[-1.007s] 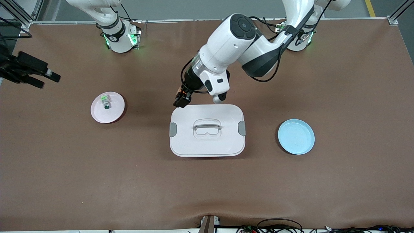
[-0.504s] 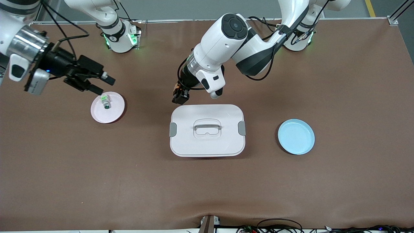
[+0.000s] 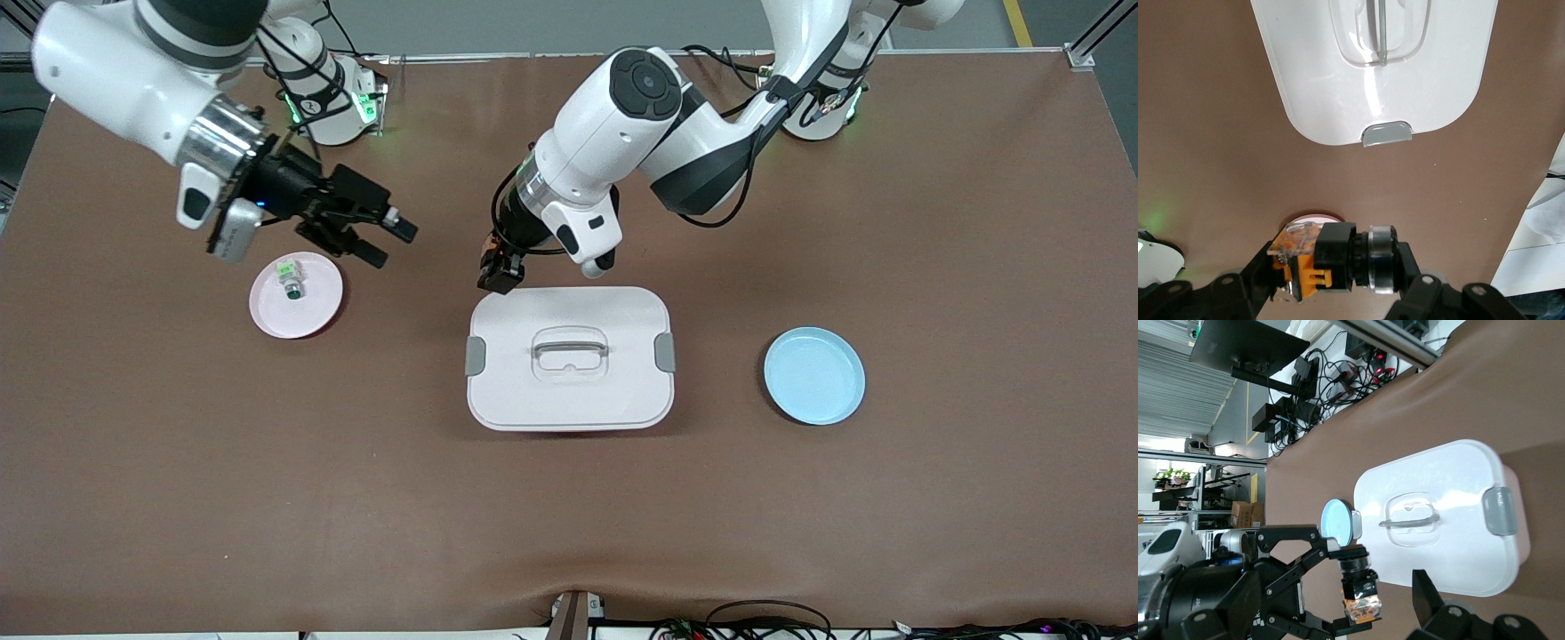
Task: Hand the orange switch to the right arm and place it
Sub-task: 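Reach the right gripper toward the switch held by the left gripper, then grasp the orange switch with the right gripper beside the left gripper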
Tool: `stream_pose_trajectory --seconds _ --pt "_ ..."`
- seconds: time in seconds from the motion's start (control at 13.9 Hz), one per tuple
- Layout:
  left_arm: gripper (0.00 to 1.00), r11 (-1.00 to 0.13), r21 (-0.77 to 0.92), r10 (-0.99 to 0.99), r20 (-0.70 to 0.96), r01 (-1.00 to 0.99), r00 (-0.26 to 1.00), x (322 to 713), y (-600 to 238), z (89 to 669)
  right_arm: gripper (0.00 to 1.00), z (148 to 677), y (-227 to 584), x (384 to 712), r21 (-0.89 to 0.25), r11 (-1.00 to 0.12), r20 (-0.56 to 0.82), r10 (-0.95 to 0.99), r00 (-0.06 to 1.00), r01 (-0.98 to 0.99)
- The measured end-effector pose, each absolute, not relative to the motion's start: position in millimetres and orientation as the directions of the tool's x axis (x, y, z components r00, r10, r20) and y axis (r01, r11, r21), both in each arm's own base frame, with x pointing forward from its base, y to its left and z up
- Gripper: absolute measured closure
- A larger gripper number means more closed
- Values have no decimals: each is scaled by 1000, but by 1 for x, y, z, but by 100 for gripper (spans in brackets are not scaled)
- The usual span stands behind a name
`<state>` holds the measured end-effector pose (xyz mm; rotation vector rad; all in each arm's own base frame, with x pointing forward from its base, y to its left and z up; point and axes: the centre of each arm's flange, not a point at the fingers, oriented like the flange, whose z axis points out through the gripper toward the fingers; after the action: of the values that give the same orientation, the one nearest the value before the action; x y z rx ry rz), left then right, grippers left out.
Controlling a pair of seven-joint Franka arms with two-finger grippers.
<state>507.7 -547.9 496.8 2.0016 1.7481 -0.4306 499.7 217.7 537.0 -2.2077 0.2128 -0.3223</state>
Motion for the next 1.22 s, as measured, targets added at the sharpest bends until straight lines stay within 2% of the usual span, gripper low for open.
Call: stream_pose_trajectory --seconds 0.5,0.94,1.22 --pt "26 -92 126 849 -508 988 144 512 -545 496 0 474 218 483 -823 -568 146 -239 960 -16" --pt "26 -86 126 849 -511 988 138 515 -546 488 0 433 269 470 -805 -590 124 -271 954 -63" --pt "26 -74 131 846 -516 989 132 520 -545 482 0 431 276 474 -816 -572 108 -289 951 -81"
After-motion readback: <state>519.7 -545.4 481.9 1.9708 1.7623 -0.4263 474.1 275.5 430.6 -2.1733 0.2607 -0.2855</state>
